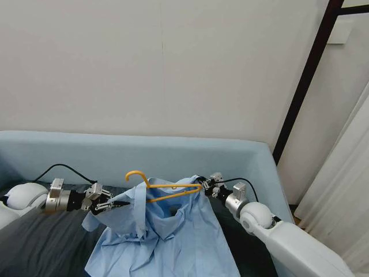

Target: Pick up the clothes from the sofa and hang them on the clothes hanger.

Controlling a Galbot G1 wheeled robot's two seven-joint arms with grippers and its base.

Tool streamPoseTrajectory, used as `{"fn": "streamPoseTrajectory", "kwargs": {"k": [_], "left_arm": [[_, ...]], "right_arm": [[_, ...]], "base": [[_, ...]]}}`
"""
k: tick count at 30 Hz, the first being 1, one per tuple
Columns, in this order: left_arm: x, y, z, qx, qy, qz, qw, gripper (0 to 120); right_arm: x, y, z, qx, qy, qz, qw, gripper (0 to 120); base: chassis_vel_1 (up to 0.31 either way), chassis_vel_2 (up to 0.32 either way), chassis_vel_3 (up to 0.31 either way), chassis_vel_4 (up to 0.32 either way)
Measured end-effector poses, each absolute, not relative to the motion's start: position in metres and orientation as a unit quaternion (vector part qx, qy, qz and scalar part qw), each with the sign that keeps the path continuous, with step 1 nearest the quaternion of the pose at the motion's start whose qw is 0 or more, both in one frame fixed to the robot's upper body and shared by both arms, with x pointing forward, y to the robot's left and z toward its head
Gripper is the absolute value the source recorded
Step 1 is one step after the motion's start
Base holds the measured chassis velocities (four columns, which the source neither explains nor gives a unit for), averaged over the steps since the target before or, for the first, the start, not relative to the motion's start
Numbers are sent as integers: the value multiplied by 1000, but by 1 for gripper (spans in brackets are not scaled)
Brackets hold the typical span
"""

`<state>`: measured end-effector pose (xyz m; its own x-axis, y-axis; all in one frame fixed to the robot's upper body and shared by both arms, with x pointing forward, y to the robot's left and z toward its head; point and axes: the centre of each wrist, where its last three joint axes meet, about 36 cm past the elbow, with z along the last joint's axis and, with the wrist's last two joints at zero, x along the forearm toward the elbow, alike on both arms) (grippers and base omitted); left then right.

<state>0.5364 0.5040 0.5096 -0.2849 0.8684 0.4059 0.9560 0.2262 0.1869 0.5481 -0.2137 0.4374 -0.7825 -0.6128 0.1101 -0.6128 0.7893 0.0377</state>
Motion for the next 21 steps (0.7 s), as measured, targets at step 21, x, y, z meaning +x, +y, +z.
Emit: {"fn": "streamPoseTrajectory", "kwargs": {"k": [21], "left_arm": [[567, 502, 538, -542, -801, -239, 92, 2]], "right_arm": [[486, -226, 584, 340, -940, 29, 5, 0]], "base": [[0, 0, 0, 0]]}}
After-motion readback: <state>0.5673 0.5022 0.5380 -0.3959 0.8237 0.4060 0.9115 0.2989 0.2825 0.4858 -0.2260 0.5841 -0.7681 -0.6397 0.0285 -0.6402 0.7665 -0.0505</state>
